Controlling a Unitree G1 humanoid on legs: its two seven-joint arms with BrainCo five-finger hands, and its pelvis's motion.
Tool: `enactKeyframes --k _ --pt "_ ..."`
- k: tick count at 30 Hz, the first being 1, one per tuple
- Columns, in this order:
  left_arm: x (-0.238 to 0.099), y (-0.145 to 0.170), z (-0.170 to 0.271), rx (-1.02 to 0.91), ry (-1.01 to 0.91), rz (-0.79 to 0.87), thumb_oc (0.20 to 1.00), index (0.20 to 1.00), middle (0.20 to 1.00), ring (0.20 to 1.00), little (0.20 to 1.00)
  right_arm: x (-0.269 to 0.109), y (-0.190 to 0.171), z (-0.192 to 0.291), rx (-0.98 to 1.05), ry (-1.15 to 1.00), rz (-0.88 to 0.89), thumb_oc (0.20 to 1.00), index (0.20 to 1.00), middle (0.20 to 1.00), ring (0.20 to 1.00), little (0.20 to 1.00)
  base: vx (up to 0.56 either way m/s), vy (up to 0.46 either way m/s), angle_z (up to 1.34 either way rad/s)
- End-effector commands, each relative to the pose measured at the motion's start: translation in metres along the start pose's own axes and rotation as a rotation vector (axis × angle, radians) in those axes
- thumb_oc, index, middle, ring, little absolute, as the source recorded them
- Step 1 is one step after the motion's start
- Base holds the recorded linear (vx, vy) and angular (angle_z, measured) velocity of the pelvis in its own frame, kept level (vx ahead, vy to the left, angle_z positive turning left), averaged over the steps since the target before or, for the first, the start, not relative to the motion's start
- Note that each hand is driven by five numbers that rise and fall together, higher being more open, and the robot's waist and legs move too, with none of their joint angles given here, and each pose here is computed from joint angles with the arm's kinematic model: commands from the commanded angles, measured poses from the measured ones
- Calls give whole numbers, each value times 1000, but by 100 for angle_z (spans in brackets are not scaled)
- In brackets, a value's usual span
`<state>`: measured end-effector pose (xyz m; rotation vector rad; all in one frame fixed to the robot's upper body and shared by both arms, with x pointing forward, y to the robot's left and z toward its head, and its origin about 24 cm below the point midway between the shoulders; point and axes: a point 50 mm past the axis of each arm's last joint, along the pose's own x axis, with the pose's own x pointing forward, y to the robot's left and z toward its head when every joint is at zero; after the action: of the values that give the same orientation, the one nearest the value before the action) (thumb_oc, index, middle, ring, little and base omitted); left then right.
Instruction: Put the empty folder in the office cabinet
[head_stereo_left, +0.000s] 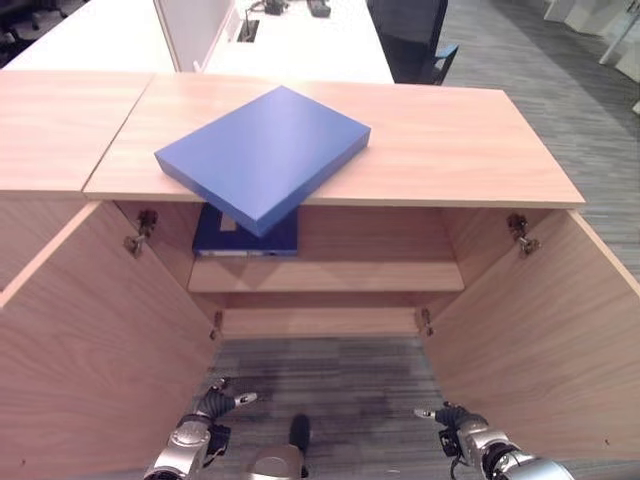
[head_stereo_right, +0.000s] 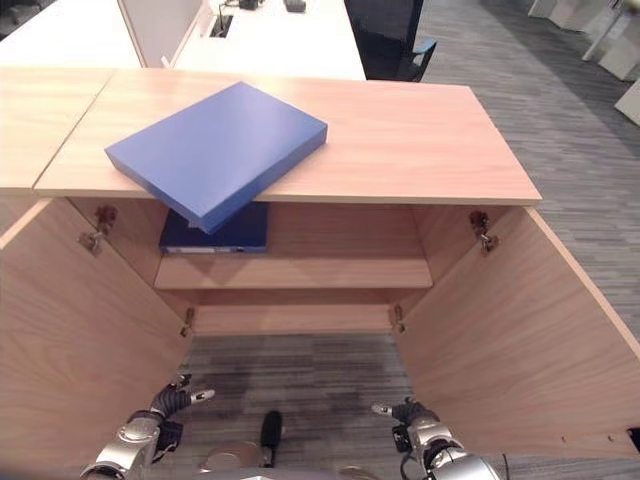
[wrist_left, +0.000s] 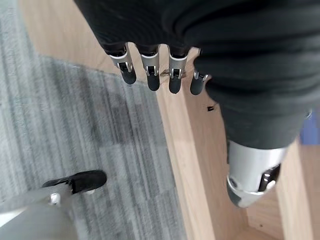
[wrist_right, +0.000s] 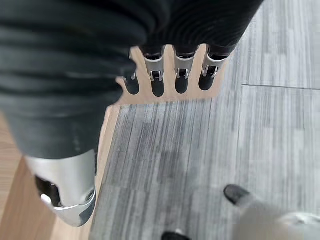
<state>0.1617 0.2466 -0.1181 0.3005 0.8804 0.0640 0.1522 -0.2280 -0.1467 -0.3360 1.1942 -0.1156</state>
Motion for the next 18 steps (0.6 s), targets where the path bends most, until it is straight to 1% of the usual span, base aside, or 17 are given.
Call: enactKeyframes --k 1,4,9,12,16,18 --pt "-5 13 2 3 -33 32 1000 1000 1000 1000 1000 0 -3 11 -38 -48 3 1000 1000 1000 1000 1000 147 108 9" --pt "-5 15 6 -9 -53 47 1000 1000 1000 1000 1000 -1 0 13 -36 -60 16 1000 1000 1000 1000 1000 120 20 2" --pt "-2 14 18 -18 -91 60 1000 1000 1000 1000 1000 -2 7 27 -40 -113 34 1000 1000 1000 1000 1000 32 -89 3" --pt "-2 12 24 -6 -115 53 1000 1000 1000 1000 1000 -3 10 26 -60 -113 47 1000 1000 1000 1000 1000 108 -119 21" --pt "-4 8 17 -21 -102 46 1000 1000 1000 1000 1000 -2 10 18 -74 -87 45 1000 1000 1000 1000 1000 170 -131 19" --pt "-5 4 11 -72 -82 40 1000 1000 1000 1000 1000 -2 8 13 -58 -71 35 1000 1000 1000 1000 1000 160 -157 17"
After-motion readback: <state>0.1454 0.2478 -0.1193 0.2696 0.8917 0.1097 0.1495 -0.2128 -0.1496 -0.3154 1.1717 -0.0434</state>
